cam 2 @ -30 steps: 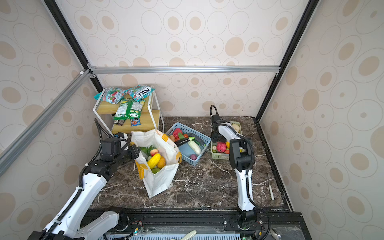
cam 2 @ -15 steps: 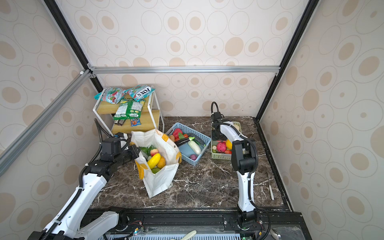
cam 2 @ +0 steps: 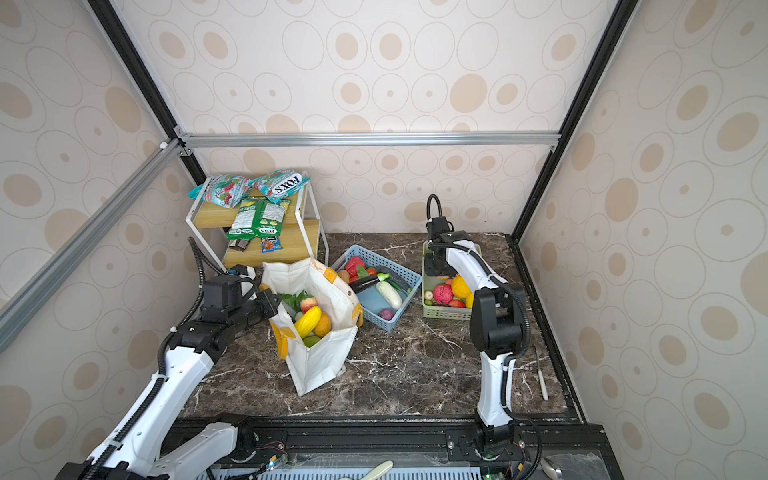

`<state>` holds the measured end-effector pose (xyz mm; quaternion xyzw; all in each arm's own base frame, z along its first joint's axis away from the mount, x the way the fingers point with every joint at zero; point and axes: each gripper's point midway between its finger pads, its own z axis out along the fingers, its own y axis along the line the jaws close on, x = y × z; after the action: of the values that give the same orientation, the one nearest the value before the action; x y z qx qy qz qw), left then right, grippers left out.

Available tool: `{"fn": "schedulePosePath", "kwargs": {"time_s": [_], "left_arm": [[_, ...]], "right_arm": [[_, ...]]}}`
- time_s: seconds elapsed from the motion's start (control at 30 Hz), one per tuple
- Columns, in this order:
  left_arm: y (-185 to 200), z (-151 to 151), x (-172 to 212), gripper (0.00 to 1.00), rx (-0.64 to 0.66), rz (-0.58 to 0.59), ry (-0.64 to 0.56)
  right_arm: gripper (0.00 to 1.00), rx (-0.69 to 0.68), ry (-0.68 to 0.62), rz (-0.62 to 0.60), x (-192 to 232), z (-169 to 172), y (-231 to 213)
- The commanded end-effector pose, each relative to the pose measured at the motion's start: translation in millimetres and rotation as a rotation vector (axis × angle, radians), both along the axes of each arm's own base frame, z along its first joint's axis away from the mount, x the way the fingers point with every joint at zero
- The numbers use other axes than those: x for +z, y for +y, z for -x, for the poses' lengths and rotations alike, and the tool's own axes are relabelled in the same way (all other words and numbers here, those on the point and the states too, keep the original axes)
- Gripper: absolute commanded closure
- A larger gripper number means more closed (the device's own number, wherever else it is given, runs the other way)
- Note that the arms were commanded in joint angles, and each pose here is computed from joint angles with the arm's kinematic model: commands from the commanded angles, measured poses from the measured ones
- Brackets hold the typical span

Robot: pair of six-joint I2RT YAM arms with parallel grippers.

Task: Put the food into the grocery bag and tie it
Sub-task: 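Close the right gripper on the peach and lift it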

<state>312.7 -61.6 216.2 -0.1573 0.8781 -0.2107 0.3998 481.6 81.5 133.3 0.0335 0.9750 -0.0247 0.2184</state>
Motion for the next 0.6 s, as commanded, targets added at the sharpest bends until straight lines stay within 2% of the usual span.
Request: {"fn": "schedulePosePath", "kwargs": {"time_s": [0.0,0.57], "left_arm": [[1,-8,32,1.0,0.01,0.014,-0.104],[0,-8,30,1.0,0.001,0.019,-0.104]], "right_arm": [[0.52,-0.001,-0.012,-0.037,21,12,3],[0.52,0.055,-0.07,-0.138,69,25,29]]}}
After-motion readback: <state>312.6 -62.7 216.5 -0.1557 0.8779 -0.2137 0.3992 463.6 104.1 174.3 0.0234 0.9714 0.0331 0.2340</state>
